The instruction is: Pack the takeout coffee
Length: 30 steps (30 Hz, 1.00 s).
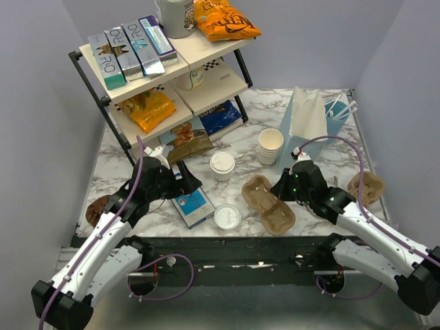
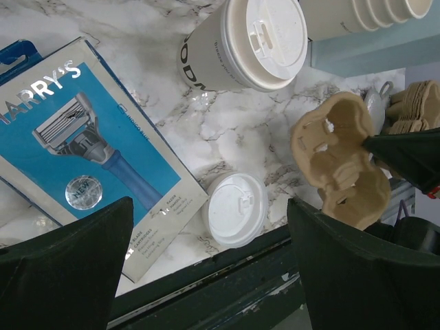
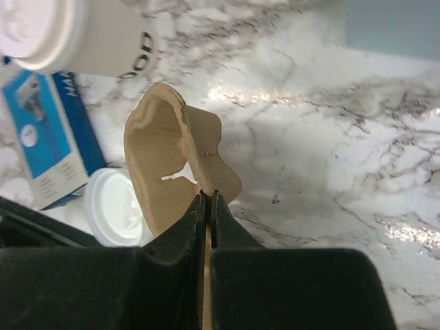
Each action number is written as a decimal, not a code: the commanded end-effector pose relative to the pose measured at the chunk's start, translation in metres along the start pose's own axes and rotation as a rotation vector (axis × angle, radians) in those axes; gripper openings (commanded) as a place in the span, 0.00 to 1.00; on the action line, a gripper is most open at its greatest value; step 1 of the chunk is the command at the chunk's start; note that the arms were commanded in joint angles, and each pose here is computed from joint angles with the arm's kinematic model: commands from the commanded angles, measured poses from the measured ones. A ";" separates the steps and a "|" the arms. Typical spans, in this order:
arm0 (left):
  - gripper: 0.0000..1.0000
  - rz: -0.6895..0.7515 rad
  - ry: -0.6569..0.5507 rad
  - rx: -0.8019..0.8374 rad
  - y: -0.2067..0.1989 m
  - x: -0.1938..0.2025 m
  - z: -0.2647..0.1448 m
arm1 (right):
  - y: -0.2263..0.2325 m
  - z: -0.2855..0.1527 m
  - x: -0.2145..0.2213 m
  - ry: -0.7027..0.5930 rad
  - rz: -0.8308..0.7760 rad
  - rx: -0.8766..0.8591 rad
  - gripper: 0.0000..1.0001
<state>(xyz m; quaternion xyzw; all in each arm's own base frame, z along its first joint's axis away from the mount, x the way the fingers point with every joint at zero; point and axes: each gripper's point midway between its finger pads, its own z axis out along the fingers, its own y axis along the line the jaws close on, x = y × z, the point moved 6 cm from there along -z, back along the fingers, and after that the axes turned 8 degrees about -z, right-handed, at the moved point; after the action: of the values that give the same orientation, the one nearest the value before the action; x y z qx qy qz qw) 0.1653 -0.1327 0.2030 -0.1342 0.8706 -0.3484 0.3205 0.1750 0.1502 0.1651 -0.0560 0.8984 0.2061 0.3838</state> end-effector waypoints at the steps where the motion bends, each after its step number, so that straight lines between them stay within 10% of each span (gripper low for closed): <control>1: 0.99 -0.015 -0.012 -0.007 -0.001 -0.002 -0.002 | -0.011 0.019 0.002 -0.049 0.082 0.107 0.01; 5: 0.99 -0.016 -0.010 -0.011 0.001 -0.002 -0.001 | -0.022 0.027 0.011 -0.018 0.122 0.198 0.07; 10: 0.99 -0.015 -0.010 -0.012 0.002 0.000 -0.002 | -0.031 0.024 0.016 0.050 0.080 0.288 0.55; 15: 0.99 -0.015 -0.007 -0.010 0.003 0.001 0.000 | -0.007 0.006 -0.019 -0.002 -0.103 0.129 0.80; 18: 0.99 -0.012 -0.007 -0.010 0.003 0.000 0.001 | 0.029 -0.007 -0.050 -0.098 -0.360 -0.065 1.00; 26: 0.99 -0.017 0.002 -0.013 0.002 0.000 0.000 | 0.117 -0.041 -0.128 -0.512 -1.451 -0.437 1.00; 30: 0.99 -0.013 -0.009 -0.015 0.001 -0.002 0.000 | 0.122 -0.046 -0.136 -0.448 -1.768 -0.511 1.00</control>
<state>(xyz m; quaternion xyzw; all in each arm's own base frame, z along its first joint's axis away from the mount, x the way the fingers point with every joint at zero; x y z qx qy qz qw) 0.1655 -0.1330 0.2027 -0.1377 0.8706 -0.3490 0.3184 0.2084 0.2267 0.3117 -0.5919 0.5591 0.1085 0.5703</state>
